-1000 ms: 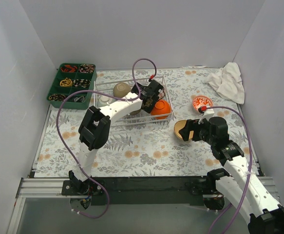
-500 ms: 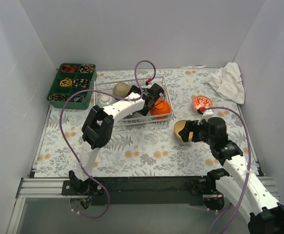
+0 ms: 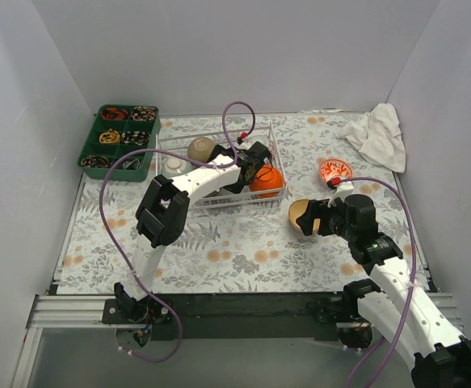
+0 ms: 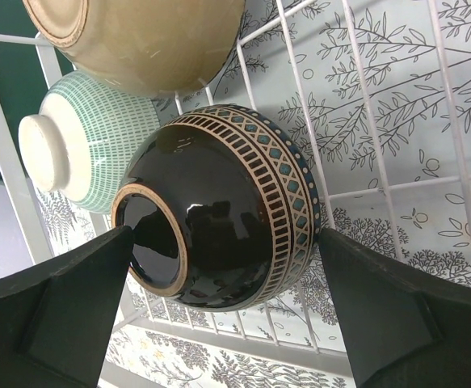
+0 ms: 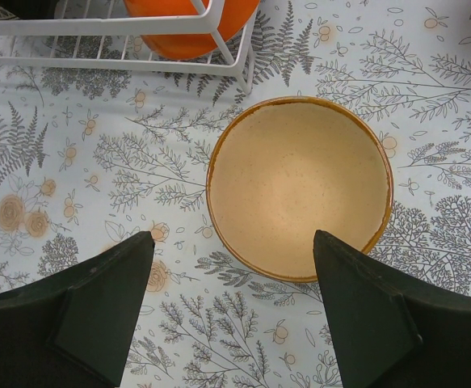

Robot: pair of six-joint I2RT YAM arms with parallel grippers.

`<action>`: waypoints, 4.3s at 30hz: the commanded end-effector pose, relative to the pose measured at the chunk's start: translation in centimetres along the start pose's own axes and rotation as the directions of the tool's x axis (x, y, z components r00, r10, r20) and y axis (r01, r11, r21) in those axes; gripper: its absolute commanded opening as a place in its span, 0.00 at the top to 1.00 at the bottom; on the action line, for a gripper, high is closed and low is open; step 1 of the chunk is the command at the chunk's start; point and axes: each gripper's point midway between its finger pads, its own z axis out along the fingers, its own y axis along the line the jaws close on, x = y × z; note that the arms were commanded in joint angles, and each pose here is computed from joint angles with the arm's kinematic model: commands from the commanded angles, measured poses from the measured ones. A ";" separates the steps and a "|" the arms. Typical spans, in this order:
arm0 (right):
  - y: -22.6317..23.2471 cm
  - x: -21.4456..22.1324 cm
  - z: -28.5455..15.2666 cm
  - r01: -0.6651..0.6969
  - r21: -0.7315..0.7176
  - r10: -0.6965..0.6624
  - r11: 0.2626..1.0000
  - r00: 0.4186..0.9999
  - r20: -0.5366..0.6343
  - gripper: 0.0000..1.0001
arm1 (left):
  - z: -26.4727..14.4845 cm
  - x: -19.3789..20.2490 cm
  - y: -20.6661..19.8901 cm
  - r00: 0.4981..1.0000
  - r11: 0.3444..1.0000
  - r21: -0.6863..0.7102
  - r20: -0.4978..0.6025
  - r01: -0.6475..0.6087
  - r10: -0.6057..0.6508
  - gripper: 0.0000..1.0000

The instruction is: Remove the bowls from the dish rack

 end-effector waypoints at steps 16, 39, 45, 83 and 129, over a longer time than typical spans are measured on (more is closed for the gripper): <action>0.5 -0.8 0.3 0.020 -0.030 -0.019 0.999 0.999 0.036 0.12 | 1.9 4.3 -1.5 0.988 0.991 0.026 -0.078 -0.132 0.133 0.02; 0.5 -0.8 0.3 0.020 -0.033 -0.019 0.999 0.999 0.035 0.12 | -2.3 -1.2 -0.4 0.997 0.997 0.075 0.074 -0.013 0.007 0.32; 0.7 -0.9 0.3 0.021 -0.037 -0.020 0.999 0.999 0.037 0.12 | -3.5 -2.3 0.2 0.995 0.996 0.082 0.099 0.015 -0.023 0.44; 7.5 -6.2 -1.4 0.121 -0.369 -0.046 0.921 0.978 0.204 0.13 | -10.4 -9.1 7.6 0.788 0.776 0.441 0.211 0.451 -0.578 0.89; 21.2 -13.6 4.1 0.498 -0.597 -0.320 0.629 0.866 0.385 0.99 | -23.9 -7.2 7.8 0.443 -0.122 0.936 -0.268 0.331 -0.856 0.78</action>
